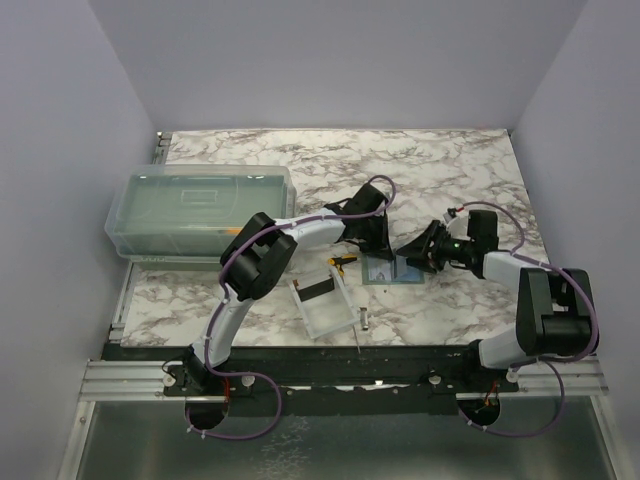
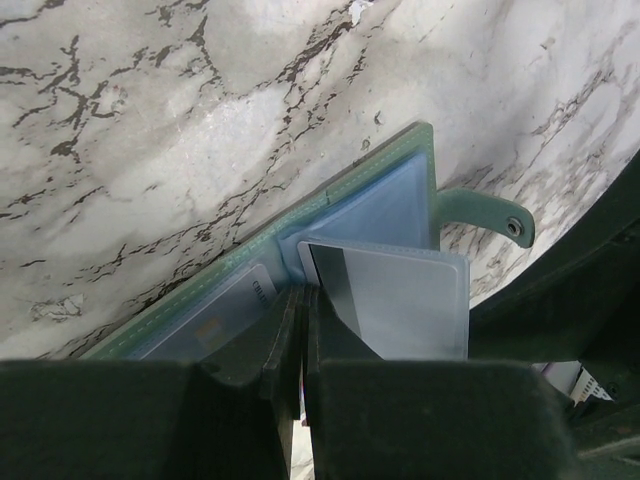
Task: Put the credit cards into the card holder
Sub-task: Turn over the card slot in the card holder.
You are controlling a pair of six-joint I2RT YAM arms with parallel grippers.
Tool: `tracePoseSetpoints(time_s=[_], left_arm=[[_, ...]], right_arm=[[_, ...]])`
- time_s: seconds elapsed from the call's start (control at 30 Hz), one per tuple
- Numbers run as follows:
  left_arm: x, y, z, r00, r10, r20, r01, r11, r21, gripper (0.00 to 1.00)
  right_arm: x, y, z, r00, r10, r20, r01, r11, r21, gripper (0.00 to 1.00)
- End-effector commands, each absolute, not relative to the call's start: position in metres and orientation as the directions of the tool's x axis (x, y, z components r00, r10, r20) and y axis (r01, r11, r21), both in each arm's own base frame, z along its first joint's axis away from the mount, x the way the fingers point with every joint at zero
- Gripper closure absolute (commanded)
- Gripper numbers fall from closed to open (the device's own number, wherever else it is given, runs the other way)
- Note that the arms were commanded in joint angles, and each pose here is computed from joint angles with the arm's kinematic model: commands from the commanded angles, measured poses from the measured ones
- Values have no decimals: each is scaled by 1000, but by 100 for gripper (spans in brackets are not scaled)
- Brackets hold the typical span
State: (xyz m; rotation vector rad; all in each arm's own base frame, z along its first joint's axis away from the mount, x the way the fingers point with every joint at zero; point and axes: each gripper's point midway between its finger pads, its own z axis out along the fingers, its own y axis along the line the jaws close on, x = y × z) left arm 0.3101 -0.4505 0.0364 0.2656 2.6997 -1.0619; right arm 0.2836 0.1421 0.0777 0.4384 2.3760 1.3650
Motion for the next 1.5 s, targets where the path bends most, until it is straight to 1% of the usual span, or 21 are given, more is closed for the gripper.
tracePoseSetpoints(time_s=[0.0, 0.13, 0.3, 0.43, 0.53, 0.63, 0.77, 0.83, 0.93, 1.0, 1.17, 1.33, 1.47], left_arm=[[310, -446, 55, -948, 73, -311, 267, 716, -645, 90], [311, -435, 73, -948, 42, -316, 250, 712, -656, 88], [305, -415, 109, -943, 18, -333, 255, 682, -686, 84], [303, -401, 146, -926, -11, -377, 276, 662, -697, 83], [306, -393, 163, -908, -29, -417, 292, 670, -682, 82], [307, -392, 161, -906, -20, -422, 298, 677, -673, 81], [297, -411, 140, -931, 43, -362, 300, 657, -692, 81], [292, -420, 126, -933, 69, -352, 306, 665, -681, 82], [288, -432, 107, -937, 90, -338, 305, 684, -662, 82], [289, -435, 92, -941, 93, -325, 294, 702, -649, 82], [291, -440, 82, -943, 99, -317, 290, 711, -641, 82], [290, -439, 95, -935, 94, -342, 306, 702, -643, 82], [290, -435, 116, -923, 86, -375, 327, 691, -645, 81]], right_arm=[[283, 155, 80, -903, 405, -142, 64, 455, 888, 46], [284, 163, 79, -911, 388, -139, 59, 456, 888, 46], [285, 174, 80, -920, 366, -140, 45, 454, 890, 46], [284, 192, 79, -937, 321, -142, 25, 464, 885, 46], [282, 190, 77, -939, 309, -149, 26, 496, 868, 46], [286, 173, 72, -924, 333, -190, 50, 597, 801, 45], [294, 142, 57, -903, 341, -263, 93, 750, 655, 45], [294, 133, 46, -906, 332, -262, 115, 791, 601, 49], [293, 128, 37, -905, 339, -258, 139, 806, 575, 56], [295, 117, 27, -889, 375, -262, 194, 827, 528, 59], [291, 85, 0, -849, 476, -229, 354, 834, 423, 61], [278, 36, -15, -758, 616, -215, 527, 773, 354, 61], [272, 12, -11, -685, 694, -222, 612, 713, 343, 62]])
